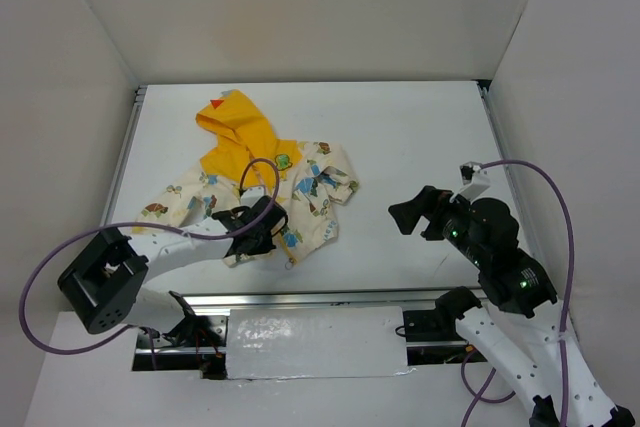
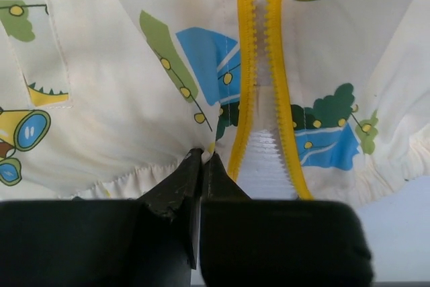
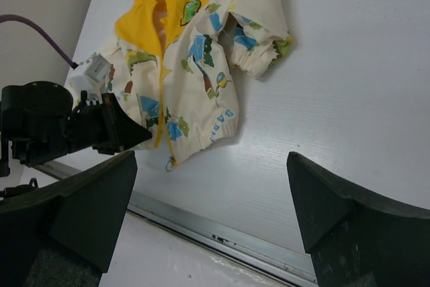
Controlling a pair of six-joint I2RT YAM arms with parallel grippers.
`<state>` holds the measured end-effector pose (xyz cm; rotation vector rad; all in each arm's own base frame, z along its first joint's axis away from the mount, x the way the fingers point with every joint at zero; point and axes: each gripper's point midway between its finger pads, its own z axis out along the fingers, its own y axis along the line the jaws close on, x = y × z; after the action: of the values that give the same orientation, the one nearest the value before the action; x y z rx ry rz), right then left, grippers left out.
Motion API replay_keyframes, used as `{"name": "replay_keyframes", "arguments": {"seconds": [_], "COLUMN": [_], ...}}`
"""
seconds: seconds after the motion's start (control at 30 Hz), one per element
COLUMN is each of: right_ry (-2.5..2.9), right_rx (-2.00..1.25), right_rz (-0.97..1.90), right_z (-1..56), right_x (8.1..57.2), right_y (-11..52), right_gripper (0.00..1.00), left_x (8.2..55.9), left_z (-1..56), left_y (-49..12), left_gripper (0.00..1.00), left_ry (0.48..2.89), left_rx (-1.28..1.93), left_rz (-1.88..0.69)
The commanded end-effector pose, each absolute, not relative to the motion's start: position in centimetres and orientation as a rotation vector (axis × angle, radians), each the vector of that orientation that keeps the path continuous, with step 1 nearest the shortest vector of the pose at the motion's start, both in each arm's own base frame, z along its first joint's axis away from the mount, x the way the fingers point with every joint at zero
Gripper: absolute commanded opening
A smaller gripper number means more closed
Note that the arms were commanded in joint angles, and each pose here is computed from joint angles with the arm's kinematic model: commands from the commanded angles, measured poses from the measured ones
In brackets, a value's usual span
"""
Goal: Zip up the jacket
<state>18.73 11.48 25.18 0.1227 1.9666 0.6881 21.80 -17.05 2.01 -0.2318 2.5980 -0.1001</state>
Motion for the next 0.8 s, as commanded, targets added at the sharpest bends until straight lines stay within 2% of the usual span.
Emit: {"name": "replay_keyframes", "arguments": {"seconds": [0.0,0.17,0.23,0.37,0.4,0.53,0.63,0.67,0.77], "right_ry": [1.930,1.925,2.003,2.046,2.098,2.171,2.163,2.093,2.132], "right_rx": [0.066,-0.103,-0.122,-0.174,-0.173,-0.306,-0.406,-0.449,-0.418], "right_rz": [0.749,1.071,1.181,1.224,1.201,1.173,1.354,1.443,1.476], "right_z": [26.2,25.7,23.8,22.2,20.9,18.4,17.2,18.4,16.3], "right_x": [19.1,18.9,19.1,20.1,20.7,20.3,19.4,19.4,21.2], "right_y": [12.8,18.5,20.5,24.1,24.9,28.9,32.5,33.8,36.0], "right_gripper": [1.00,1.00,1.00,0.99,0.98,0.79,0.75,0.75,0.73], "left_x": [21.6,22.5,23.1,22.8,22.6,22.1,21.5,21.5,21.3], "left_z": [3.6,8.8,10.3,11.8,11.8,11.7,12.2,12.7,13.3], "left_y": [-17.0,-18.9,-19.4,-19.3,-19.4,-19.4,-19.7,-19.9,-20.2], "left_gripper": [0.00,0.00,0.00,0.00,0.00,0.00,0.00,0.00,0.00], "left_ry": [2.558,2.358,2.285,2.213,2.214,2.187,2.149,2.126,2.093], "left_rx": [-0.255,-0.320,-0.344,-0.369,-0.370,-0.375,-0.359,-0.356,-0.331], "left_rz": [-0.161,-0.479,-0.575,-0.693,-0.716,-0.788,-0.874,-0.904,-0.954]}}
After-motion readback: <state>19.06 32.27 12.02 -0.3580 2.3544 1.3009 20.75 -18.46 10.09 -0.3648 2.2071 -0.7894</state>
